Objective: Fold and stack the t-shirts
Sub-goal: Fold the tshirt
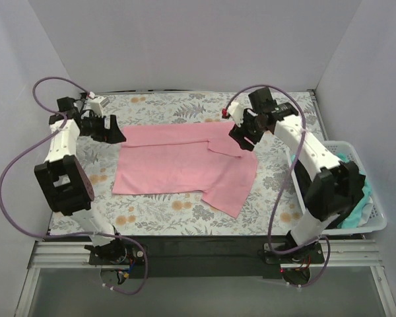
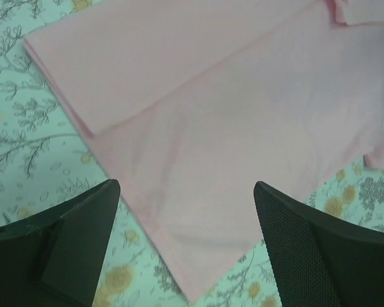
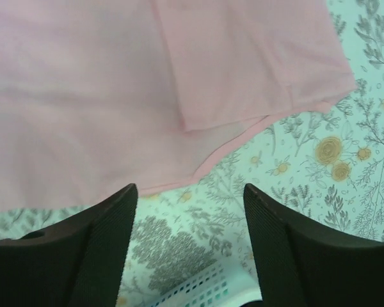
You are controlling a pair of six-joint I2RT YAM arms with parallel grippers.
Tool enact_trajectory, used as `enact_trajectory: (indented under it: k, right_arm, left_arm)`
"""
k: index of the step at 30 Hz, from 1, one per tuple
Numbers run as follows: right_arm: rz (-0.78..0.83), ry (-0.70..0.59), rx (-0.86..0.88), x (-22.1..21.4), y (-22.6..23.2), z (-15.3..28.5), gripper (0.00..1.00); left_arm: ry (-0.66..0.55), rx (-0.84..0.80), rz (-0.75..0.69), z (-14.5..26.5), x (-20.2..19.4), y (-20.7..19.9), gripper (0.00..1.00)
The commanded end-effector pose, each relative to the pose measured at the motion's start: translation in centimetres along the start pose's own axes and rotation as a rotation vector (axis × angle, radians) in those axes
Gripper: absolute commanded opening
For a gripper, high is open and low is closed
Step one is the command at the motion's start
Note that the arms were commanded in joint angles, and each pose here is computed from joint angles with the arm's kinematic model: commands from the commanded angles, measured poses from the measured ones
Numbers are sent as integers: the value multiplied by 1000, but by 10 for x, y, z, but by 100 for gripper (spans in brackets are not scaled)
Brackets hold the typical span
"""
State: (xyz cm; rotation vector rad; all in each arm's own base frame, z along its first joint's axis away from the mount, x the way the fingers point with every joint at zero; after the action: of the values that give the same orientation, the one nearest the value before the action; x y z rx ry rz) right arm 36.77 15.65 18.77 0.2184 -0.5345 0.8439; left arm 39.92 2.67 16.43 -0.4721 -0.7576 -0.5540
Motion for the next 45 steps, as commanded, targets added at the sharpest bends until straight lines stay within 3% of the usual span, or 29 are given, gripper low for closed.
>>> enact_trajectory:
  k: [1, 7, 11, 27, 30, 33, 37, 42, 45]
  right_arm:
    - [62, 122, 185, -53, 58, 3, 69]
    - [144, 266, 241, -119, 109, -19, 58]
    - [164, 301, 240, -137, 120, -31, 50]
    - [241, 341, 220, -160, 131, -64, 50]
    - [250, 353, 204, -166, 130, -71, 43]
    - [246, 365, 192, -172, 129, -71, 28]
    - [232, 354, 182, -169, 129, -67, 1]
    - [229, 356, 187, -168, 130, -64, 1]
    - [229, 354, 192, -165, 130, -62, 1]
  left_arm:
    - [5, -71, -123, 31, -20, -35, 86]
    - [43, -116, -227, 35, -58, -67, 81]
    - [21, -142, -273, 36, -65, -81, 76]
    - [49, -111, -401, 31, -79, -71, 78]
    - [106, -133, -516, 32, -91, -68, 75]
    - [190, -169, -631, 37, -114, -72, 68]
    - [312, -190, -806, 34, -158, -71, 57]
    - [397, -188, -926, 30, -183, -63, 54]
    - [386, -168, -975, 26, -183, -58, 54]
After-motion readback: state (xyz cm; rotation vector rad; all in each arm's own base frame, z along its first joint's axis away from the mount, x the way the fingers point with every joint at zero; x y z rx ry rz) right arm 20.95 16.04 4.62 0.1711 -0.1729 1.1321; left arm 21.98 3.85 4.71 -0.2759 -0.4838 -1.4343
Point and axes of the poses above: each gripper's point midway between its finger pads, its own z axis back along the fingers, its own y axis along the line the jaws close on, x = y × z, the point moved 3 cm from there along z, back along the fingers, and after that the axes turned 14 degrees about -z, right-handed, at the moved point
